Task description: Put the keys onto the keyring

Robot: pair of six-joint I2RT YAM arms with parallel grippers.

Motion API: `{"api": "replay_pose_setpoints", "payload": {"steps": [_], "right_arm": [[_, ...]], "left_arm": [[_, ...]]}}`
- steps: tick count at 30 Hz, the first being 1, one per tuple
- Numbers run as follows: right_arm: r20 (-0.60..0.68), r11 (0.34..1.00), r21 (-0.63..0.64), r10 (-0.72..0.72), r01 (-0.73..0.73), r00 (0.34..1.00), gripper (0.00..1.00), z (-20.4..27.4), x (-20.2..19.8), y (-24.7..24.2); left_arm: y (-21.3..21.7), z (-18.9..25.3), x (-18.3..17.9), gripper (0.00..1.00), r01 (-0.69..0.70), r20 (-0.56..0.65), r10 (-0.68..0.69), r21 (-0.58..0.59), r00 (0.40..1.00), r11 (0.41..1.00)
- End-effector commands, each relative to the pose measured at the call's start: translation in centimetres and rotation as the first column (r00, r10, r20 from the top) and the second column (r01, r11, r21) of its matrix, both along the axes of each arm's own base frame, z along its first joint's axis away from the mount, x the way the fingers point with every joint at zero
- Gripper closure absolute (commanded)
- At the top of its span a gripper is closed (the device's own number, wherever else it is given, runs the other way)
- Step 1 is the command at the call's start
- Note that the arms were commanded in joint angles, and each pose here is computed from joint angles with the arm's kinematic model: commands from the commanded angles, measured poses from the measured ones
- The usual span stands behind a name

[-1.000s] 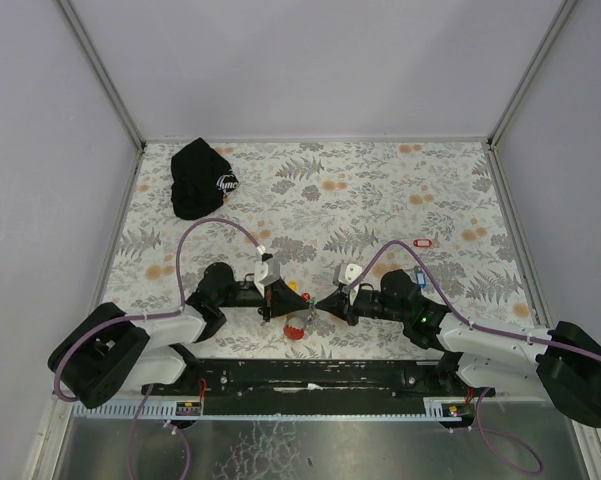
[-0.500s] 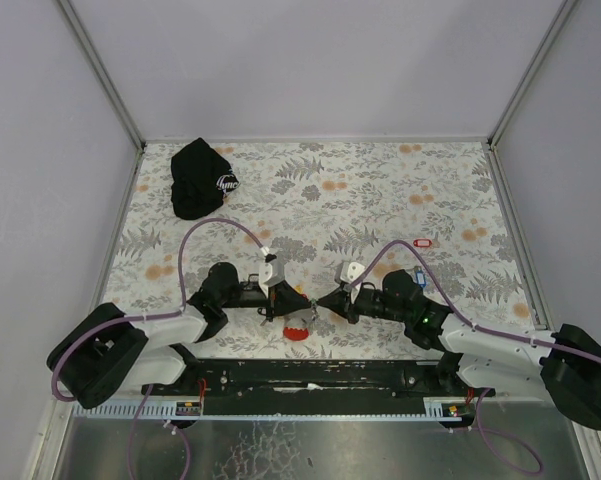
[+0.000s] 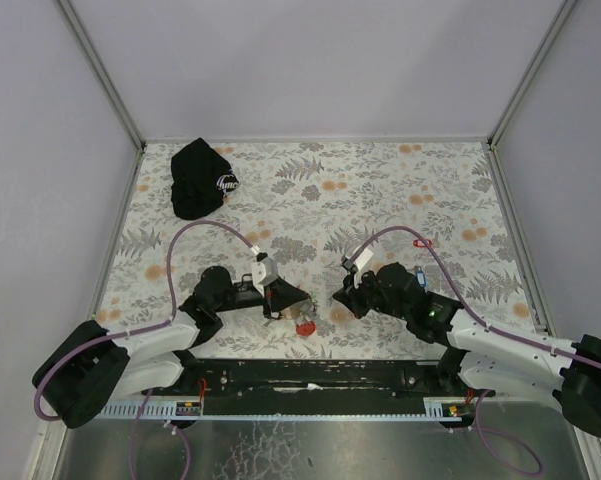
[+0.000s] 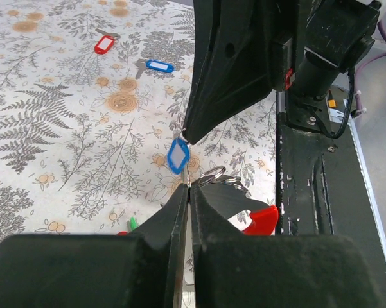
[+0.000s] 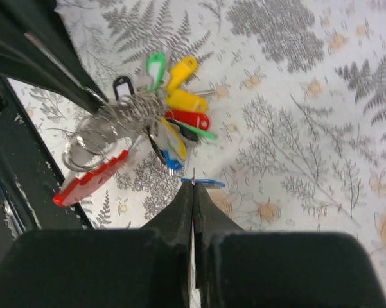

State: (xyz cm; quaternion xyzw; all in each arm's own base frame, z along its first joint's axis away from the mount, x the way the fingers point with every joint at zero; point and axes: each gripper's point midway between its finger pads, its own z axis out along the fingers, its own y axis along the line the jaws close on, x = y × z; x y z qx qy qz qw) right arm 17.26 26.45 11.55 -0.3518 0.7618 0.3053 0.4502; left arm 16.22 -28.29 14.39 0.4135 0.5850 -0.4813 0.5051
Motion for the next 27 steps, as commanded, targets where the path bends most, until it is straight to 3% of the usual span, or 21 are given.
{"api": "replay_pose_setpoints", "payload": {"steps": [1, 5, 10, 27], "right_arm": [[-0.181, 0.978, -0.100, -0.199, 0.183, 0.963, 1.00, -0.7, -0.3, -2.5], [-0.253, 0.949, -0.208, -0.287, 0.238, 0.924, 1.00, -2.4, -0.7, -3.8], [-0.221, 0.906, -0.323, -0.354, 0.274, 0.909, 1.00, -4.2, 1.2, -4.3], [-0.224, 0.887, -0.342, -0.399, 0.311, 0.889, 0.97, -7.7, 9.6, -2.9]], "left_arm": [[0.5, 0.9, 0.5, 1.00, -0.052, 0.066, 0.053, -0.020, 0.996, 0.998], [0.8, 1.2, 0.4, 1.00, -0.062, 0.080, 0.064, -0.026, 0.995, 0.998], [0.9, 1.3, 0.3, 1.00, -0.062, 0.077, 0.064, -0.031, 0.995, 0.998], [0.9, 1.1, 0.3, 1.00, -0.064, 0.063, 0.066, -0.031, 0.996, 0.997]]}}
